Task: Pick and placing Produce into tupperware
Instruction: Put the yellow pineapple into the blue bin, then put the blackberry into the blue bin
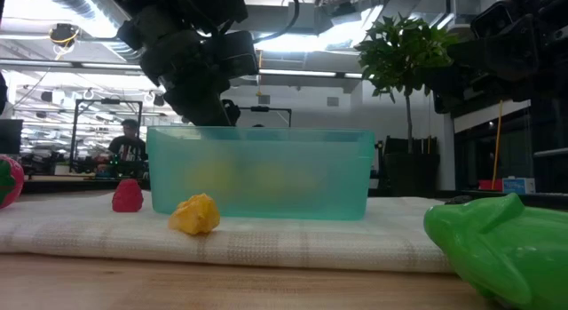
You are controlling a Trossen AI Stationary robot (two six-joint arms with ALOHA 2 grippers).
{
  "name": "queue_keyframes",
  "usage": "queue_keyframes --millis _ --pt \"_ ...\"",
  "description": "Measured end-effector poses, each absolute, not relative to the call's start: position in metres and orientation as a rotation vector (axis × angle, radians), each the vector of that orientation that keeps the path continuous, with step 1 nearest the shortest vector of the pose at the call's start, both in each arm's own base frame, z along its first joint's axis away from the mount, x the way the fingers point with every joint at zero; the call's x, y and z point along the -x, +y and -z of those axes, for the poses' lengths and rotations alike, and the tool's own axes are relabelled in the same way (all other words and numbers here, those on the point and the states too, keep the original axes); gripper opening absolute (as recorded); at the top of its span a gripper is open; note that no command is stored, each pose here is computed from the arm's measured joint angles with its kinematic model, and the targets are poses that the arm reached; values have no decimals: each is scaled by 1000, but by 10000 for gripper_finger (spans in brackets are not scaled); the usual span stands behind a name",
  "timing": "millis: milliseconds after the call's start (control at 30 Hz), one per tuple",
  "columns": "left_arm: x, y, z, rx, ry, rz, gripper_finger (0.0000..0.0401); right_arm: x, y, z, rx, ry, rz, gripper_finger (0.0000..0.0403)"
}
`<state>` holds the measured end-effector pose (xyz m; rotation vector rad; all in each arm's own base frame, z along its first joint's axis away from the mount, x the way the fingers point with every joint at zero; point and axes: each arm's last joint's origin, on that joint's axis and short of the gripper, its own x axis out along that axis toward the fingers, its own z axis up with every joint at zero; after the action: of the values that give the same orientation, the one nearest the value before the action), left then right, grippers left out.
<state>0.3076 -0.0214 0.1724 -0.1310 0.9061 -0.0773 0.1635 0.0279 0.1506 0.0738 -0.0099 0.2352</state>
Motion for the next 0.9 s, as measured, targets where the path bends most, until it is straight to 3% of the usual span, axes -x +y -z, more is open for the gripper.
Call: queue_keyframes --millis 233,567,900 --pt "-307 -18 -179 89 873 47 303 -163 28 -151 -98 -7 -235 251" --pt "-298 -42 -216 -16 678 158 298 -163 28 -153 -120 -32 -237 251" --pt "-260 -67 -224 -52 510 151 298 -184 33 -171 42 -31 -242 251"
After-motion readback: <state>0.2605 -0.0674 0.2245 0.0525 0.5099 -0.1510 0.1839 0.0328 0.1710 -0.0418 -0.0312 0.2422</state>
